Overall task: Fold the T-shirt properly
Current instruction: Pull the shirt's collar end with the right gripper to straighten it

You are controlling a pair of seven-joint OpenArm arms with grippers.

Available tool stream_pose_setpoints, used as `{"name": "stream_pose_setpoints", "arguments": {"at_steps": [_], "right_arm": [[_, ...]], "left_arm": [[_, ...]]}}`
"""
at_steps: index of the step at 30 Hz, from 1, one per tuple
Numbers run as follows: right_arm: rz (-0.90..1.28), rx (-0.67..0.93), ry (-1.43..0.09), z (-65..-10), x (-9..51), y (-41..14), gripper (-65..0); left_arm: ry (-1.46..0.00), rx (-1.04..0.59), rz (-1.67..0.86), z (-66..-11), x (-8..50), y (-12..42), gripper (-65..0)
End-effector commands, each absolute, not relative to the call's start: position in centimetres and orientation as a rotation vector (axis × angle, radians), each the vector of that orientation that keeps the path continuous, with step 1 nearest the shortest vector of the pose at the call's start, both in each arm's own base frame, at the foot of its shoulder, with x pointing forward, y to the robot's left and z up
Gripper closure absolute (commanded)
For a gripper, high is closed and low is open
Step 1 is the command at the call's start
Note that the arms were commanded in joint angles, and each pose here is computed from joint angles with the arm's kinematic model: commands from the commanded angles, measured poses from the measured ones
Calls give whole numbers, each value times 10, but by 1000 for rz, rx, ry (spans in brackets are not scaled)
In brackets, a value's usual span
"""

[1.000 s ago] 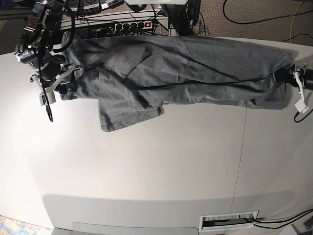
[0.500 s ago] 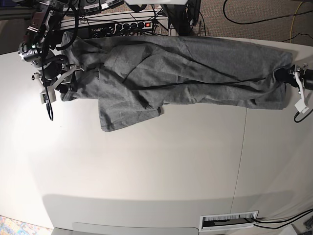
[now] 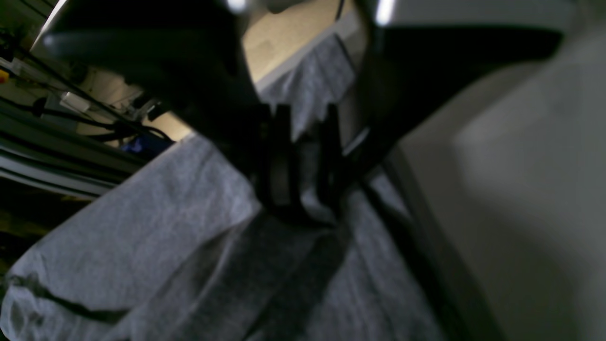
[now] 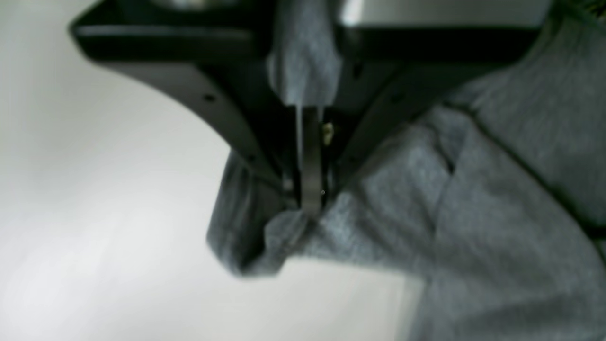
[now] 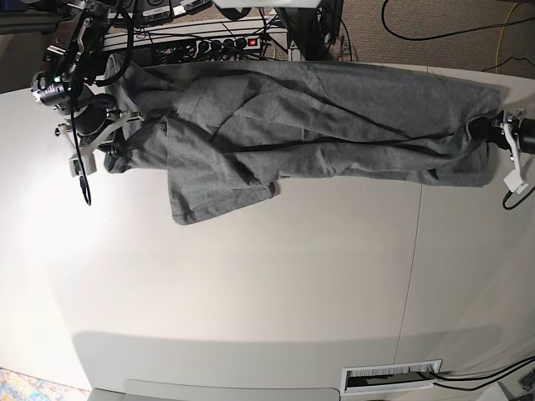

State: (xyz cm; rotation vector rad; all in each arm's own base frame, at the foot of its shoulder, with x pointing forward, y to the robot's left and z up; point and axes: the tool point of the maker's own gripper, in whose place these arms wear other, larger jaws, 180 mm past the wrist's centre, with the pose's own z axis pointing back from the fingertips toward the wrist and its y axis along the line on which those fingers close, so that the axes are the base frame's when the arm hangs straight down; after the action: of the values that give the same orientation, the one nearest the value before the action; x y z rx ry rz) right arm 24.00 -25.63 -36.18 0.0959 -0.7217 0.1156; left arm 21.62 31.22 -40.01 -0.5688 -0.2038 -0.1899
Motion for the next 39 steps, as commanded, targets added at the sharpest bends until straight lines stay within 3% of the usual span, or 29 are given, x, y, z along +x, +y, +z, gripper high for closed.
{"name": "stream_pose_setpoints", "arguments": {"at_steps": [1,4,12,21,24,34,39], "right_arm": [[132,88,-750,-350,245,-259,0],[129,60,-710,-348,238,-266,0],[78,3,-798,-303,222,-304,0],[80,-4,-699,-313,197,-313,0],[82,-20,-679,-316,195,-315,-138],[80,-4,-678,-315,195,-313,-143],[83,115,-701,-311,197,-291,-142]], "left_arm": [[-230,-546,-191,-391,224,321,-99],[-230,-546,-191,-391,224,321,-99],[-237,-547,-190,-391,225,321,-98],[-242,-550,-205,-389,227,318,-99],[-243,-550,-207,-388,227,317,-99],[-243,-550,-207,-388,227,317,-99],[-243,-550,-207,-388,227,317,-99]]}}
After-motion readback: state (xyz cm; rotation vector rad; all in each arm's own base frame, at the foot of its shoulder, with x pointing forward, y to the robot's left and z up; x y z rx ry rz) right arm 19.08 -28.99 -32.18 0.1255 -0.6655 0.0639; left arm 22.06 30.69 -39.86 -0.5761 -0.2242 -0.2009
